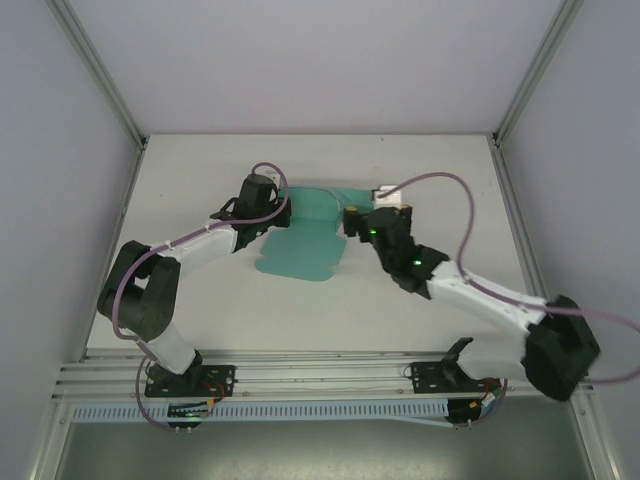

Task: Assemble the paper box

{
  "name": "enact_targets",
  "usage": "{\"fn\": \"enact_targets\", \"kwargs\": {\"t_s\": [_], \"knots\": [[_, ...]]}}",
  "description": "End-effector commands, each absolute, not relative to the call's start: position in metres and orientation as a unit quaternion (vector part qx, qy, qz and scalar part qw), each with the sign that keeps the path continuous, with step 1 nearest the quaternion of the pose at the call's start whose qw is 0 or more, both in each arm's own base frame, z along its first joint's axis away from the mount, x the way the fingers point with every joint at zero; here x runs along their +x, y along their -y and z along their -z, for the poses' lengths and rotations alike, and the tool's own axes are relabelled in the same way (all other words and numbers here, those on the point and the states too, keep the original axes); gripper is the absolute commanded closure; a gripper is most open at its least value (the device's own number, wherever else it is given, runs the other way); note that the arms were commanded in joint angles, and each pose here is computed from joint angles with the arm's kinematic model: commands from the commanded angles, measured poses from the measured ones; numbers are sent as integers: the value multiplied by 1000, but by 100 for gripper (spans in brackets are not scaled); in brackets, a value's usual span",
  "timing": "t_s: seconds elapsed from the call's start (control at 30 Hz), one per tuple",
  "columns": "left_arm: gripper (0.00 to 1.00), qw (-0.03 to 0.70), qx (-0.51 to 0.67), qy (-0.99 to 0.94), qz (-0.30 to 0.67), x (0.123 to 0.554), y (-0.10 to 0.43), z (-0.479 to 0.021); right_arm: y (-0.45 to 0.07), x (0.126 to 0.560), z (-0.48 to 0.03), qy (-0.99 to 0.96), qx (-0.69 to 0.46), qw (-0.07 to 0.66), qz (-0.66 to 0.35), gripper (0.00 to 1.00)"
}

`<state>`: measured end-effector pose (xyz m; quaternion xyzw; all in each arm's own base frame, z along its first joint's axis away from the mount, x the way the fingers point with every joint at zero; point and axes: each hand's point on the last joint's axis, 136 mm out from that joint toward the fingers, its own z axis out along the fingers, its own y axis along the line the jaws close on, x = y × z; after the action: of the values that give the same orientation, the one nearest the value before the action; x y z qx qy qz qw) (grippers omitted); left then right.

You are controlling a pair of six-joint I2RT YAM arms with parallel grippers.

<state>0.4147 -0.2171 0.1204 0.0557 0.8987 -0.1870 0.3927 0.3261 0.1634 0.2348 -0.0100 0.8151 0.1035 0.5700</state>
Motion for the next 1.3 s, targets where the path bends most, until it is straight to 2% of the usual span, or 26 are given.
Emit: {"fn": "enact_targets", "kwargs": {"t_s": [0.0,0.1,0.27,0.5,0.63,0.87,1.27], "knots": [[100,417,83,-881,208,417,227,-140,-141,318,-225,-830,-12,545,-120,1],[100,416,91,-879,212,417,230,-140,-102,330,-227,-839,30,535,-98,1],[100,420,94,-877,216,416,231,-141,-99,351,-214,-865,31,488,-115,1],[100,429,92,-875,202,420,227,-145,-176,358,-198,-872,-61,408,-265,9],[100,430,88,-877,198,422,226,-146,-220,348,-204,-858,-113,391,-313,11],[100,433,88,-876,191,424,224,-146,-270,330,-202,-846,-177,365,-345,12],[100,464,135,-847,221,413,234,-162,-287,352,-175,-855,-173,351,-340,18]]}}
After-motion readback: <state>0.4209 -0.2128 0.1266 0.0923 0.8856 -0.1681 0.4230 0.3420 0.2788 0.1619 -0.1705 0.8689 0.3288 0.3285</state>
